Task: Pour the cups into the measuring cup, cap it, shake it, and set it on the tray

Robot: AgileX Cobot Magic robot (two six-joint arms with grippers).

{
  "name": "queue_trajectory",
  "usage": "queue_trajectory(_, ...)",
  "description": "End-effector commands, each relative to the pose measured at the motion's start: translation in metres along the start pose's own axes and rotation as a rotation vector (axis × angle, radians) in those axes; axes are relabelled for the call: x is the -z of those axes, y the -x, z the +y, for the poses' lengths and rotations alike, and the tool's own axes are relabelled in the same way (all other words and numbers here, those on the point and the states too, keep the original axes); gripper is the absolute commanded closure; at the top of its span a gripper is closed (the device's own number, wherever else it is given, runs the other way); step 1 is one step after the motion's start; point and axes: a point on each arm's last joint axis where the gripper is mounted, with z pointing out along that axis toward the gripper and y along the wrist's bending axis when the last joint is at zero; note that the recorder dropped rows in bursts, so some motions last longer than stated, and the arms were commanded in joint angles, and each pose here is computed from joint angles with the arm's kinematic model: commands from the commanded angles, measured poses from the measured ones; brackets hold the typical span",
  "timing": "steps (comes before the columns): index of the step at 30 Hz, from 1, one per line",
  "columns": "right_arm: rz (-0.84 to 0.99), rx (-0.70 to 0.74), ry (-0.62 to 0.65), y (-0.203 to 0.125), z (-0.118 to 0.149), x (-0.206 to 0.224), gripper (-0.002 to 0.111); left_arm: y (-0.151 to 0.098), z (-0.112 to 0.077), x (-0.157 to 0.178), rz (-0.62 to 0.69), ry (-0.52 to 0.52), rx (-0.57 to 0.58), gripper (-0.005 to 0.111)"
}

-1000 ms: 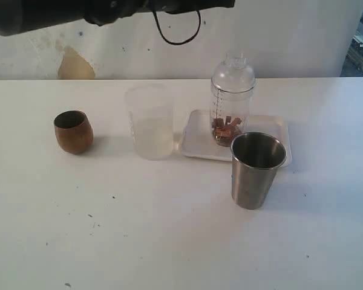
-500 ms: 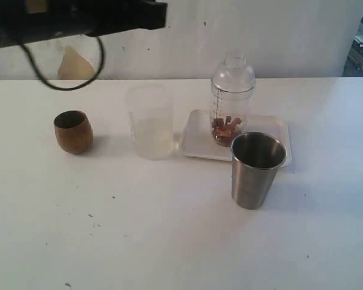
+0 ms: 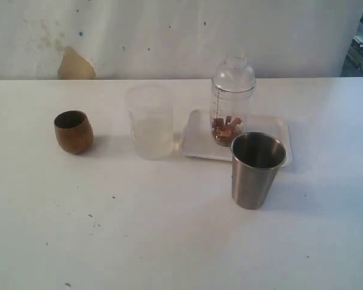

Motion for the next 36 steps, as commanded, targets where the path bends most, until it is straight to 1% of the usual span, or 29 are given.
queue_trajectory(1, -0.008, -0.005, -0.002, 0.0, 0.0, 0.0, 0.106, 0.0, 0.005, 0.04, -0.031, 0.036, 0.018, 0.107)
queue_trajectory(4, -0.008, -0.005, -0.002, 0.0, 0.0, 0.0, 0.106, -0.001, 0.009, 0.058, -0.026, 0.067, 0.026, 0.107)
queue_trajectory(8, -0.008, -0.005, -0.002, 0.0, 0.0, 0.0, 0.106, 0.001, 0.01, 0.07, -0.056, 0.071, 0.03, 0.107)
queue_trajectory(21, -0.008, -0.005, -0.002, 0.0, 0.0, 0.0, 0.106, 0.002, 0.01, 0.073, -0.072, 0.069, 0.029, 0.107)
queue_trajectory(24, -0.008, -0.005, -0.002, 0.0, 0.0, 0.0, 0.106, 0.004, 0.011, 0.082, -0.107, 0.089, 0.03, 0.107)
queue_trajectory(26, -0.008, -0.005, -0.002, 0.0, 0.0, 0.0, 0.106, 0.005, 0.012, 0.085, -0.129, 0.142, 0.02, 0.107)
queue_trajectory(28, -0.008, -0.005, -0.002, 0.0, 0.0, 0.0, 0.106, 0.006, 0.014, 0.087, -0.144, 0.226, 0.008, 0.107)
queue_trajectory(32, -0.008, -0.005, -0.002, 0.0, 0.0, 0.0, 0.106, 0.007, 0.017, 0.098, -0.188, 0.459, -0.03, 0.107)
queue_trajectory(34, -0.008, -0.005, -0.002, 0.0, 0.0, 0.0, 0.106, 0.008, 0.014, 0.108, -0.223, 0.556, -0.05, 0.107)
queue_trajectory(36, -0.008, -0.005, -0.002, 0.0, 0.0, 0.0, 0.106, 0.008, 0.007, 0.123, -0.28, 0.643, -0.075, 0.107)
